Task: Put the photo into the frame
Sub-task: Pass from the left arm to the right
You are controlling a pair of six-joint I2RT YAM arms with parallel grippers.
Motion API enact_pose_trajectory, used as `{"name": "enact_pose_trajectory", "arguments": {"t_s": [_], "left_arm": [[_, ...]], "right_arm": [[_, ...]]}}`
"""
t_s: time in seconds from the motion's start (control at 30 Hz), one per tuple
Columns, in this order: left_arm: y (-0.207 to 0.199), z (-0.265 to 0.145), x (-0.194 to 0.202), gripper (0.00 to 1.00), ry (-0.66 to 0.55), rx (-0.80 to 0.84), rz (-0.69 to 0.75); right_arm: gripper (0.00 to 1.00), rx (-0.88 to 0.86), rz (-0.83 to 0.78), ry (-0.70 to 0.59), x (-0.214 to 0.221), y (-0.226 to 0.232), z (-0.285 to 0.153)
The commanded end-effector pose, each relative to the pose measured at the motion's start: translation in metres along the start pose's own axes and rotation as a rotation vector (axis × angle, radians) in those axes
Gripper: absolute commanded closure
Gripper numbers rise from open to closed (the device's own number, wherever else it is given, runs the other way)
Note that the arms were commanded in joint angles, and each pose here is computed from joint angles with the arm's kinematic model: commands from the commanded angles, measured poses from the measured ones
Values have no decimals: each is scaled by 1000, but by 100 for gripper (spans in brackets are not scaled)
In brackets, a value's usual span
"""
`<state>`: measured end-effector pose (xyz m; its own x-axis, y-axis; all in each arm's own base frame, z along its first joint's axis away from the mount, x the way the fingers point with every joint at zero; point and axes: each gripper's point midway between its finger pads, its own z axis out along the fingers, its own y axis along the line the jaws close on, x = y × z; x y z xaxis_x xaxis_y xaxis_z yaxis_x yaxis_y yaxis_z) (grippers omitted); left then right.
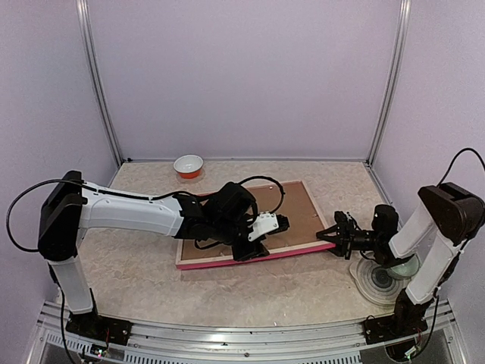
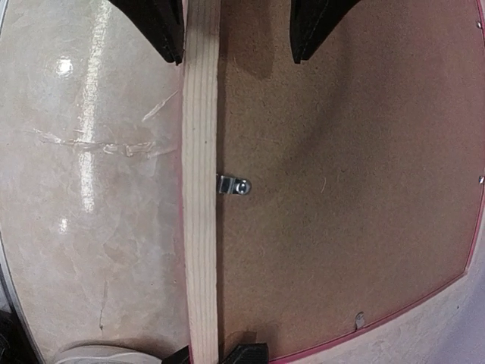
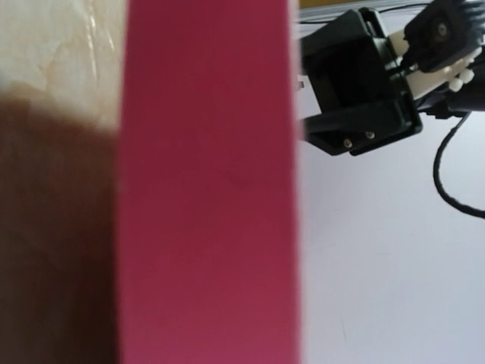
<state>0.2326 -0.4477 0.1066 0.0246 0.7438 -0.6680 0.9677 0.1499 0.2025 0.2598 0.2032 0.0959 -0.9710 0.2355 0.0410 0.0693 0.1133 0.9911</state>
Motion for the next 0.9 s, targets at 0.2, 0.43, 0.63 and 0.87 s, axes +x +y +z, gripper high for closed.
{"name": "enact_pose_trajectory", "arguments": {"t_s": [0.2, 0.43, 0.63, 0.87], "left_arm": [[-1, -15, -13, 24, -36, -112, 27], [-6, -15, -4, 1, 9, -254, 93], [-4, -13, 2, 2, 75, -415, 167], [-2, -3, 18, 17, 176, -551, 276]], "right_arm": [[78, -36, -48, -8, 4, 19, -4], [80, -36, -28, -14, 4, 22, -4], [80, -41, -13, -16, 5, 25, -5], [79, -44, 2, -18, 5, 27, -5]]}}
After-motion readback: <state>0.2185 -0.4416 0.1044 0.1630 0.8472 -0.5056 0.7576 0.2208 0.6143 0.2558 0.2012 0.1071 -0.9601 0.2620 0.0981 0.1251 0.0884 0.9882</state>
